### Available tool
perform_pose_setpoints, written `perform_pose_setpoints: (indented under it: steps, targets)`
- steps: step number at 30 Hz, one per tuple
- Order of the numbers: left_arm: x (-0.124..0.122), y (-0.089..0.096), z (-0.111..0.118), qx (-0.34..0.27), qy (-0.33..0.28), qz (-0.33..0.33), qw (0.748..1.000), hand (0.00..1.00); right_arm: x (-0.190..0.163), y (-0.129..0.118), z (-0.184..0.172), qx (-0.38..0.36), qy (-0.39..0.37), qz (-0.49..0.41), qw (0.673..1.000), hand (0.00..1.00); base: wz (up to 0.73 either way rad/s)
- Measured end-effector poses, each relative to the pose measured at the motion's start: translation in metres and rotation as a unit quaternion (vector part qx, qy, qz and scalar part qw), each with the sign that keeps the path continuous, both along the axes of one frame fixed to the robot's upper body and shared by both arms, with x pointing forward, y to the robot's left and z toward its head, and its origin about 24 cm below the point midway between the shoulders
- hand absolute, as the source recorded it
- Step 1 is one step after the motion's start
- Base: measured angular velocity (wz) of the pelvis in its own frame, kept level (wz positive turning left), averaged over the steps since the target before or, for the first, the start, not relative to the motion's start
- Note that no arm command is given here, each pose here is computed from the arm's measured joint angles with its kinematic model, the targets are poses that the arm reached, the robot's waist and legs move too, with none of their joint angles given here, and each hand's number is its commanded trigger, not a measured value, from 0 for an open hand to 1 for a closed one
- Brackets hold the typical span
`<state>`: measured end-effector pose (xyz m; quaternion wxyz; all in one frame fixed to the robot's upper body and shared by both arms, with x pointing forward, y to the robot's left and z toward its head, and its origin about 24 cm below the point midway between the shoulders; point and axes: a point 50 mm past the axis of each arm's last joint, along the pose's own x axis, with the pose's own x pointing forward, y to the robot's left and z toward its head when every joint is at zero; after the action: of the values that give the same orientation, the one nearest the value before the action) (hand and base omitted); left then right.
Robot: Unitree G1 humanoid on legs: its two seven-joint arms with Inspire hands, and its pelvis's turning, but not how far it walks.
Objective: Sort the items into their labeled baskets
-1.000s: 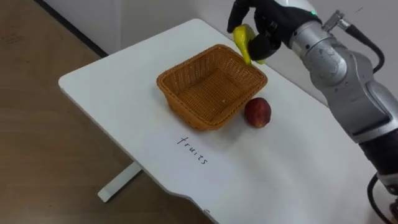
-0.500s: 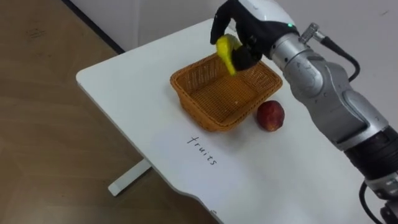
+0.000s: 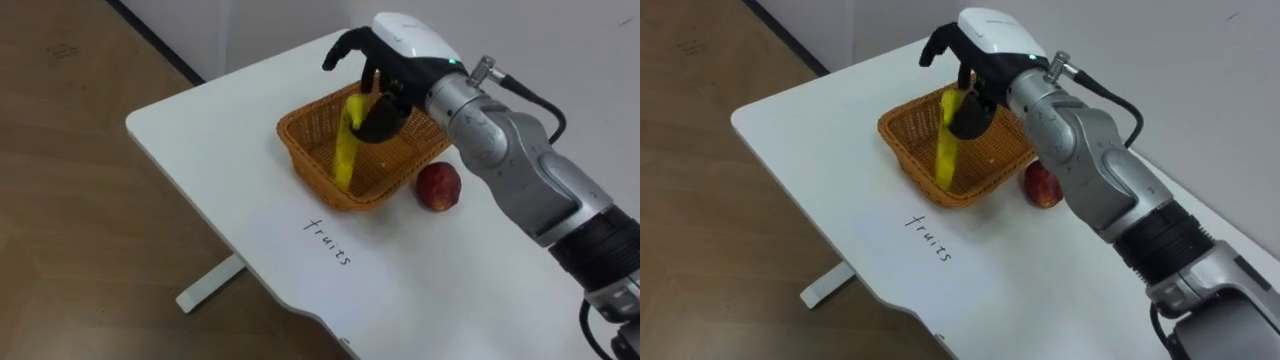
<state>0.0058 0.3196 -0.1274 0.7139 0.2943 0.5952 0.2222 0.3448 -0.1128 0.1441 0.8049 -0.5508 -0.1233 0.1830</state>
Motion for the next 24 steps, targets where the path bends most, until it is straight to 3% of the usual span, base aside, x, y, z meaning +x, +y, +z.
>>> perform_pose_setpoints:
  steps: [24]
  targets:
    - [0.0044, 0.0029, 0.0006, -0.005, -0.007, -0.010, 1.000, 0.00, -0.0002, -0.0007, -0.0022, -0.007, -0.003, 0.014, 1.000, 0.00, 0.00]
